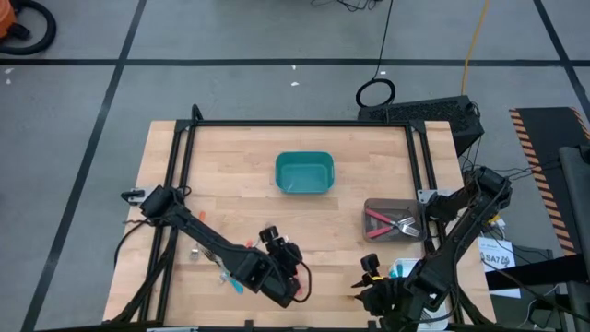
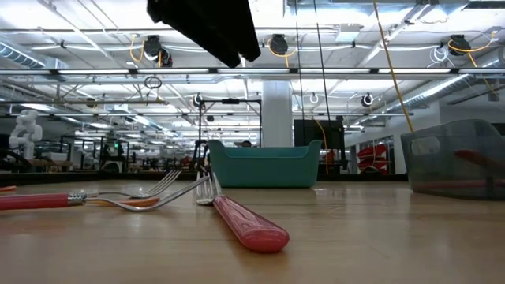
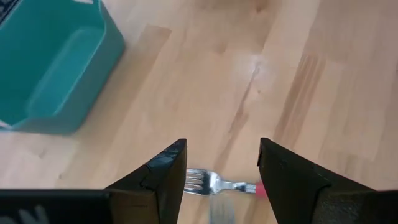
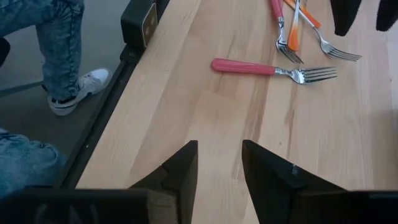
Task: Sort silverware by color (type)
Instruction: Put the pink fork into the black bin
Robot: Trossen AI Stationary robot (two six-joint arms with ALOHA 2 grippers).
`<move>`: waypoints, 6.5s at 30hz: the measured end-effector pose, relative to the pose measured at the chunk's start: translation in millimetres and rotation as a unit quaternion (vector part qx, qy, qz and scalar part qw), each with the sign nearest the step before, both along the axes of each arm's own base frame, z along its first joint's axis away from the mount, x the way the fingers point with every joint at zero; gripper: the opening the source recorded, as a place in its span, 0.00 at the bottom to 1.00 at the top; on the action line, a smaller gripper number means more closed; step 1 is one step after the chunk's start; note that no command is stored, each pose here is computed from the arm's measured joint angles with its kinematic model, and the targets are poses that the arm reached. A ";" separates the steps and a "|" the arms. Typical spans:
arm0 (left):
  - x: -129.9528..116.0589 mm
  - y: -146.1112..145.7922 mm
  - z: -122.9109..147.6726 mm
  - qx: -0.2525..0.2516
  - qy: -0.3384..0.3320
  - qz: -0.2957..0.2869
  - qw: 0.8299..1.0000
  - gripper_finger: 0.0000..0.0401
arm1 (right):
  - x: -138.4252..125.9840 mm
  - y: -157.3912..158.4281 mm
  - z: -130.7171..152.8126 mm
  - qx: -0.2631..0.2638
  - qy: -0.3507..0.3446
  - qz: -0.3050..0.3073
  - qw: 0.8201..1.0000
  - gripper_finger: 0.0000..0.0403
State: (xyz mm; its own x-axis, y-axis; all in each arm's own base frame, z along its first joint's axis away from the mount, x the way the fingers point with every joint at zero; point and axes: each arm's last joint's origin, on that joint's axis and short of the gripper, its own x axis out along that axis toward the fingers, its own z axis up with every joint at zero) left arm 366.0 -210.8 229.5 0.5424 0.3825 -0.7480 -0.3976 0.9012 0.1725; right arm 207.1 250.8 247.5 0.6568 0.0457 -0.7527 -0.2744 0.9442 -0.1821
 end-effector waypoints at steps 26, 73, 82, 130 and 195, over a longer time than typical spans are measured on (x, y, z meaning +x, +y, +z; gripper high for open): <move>-70.1 -44.6 -21.4 -0.019 0.265 -0.094 0.959 0.49 | 0.1 -0.9 -0.5 -0.008 0.001 0.002 1.000 0.29; -9.2 -21.5 -17.9 0.069 0.083 -0.153 0.982 0.56 | 5.4 -5.6 -0.1 -0.017 -0.008 -0.011 1.000 0.29; -2.2 -26.0 -14.8 0.067 0.051 -0.177 0.981 0.61 | 5.1 -5.3 -0.1 -0.011 -0.008 -0.017 1.000 0.29; 32.5 3.4 -91.8 0.094 0.239 -0.394 0.882 0.53 | 5.1 -5.1 0.0 -0.001 -0.008 -0.026 1.000 0.29; 84.5 56.4 -90.7 0.036 0.163 -0.233 0.958 0.40 | -12.3 -1.0 -5.5 0.002 0.061 -0.002 0.998 0.29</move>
State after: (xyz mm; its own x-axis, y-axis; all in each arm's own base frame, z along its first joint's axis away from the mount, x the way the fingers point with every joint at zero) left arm 450.6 -154.3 138.8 0.4086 0.2137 -0.8874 0.1304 0.9486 0.2885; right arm 194.7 249.8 242.0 0.5603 0.0466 -0.8270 -0.2906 0.9460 -0.1436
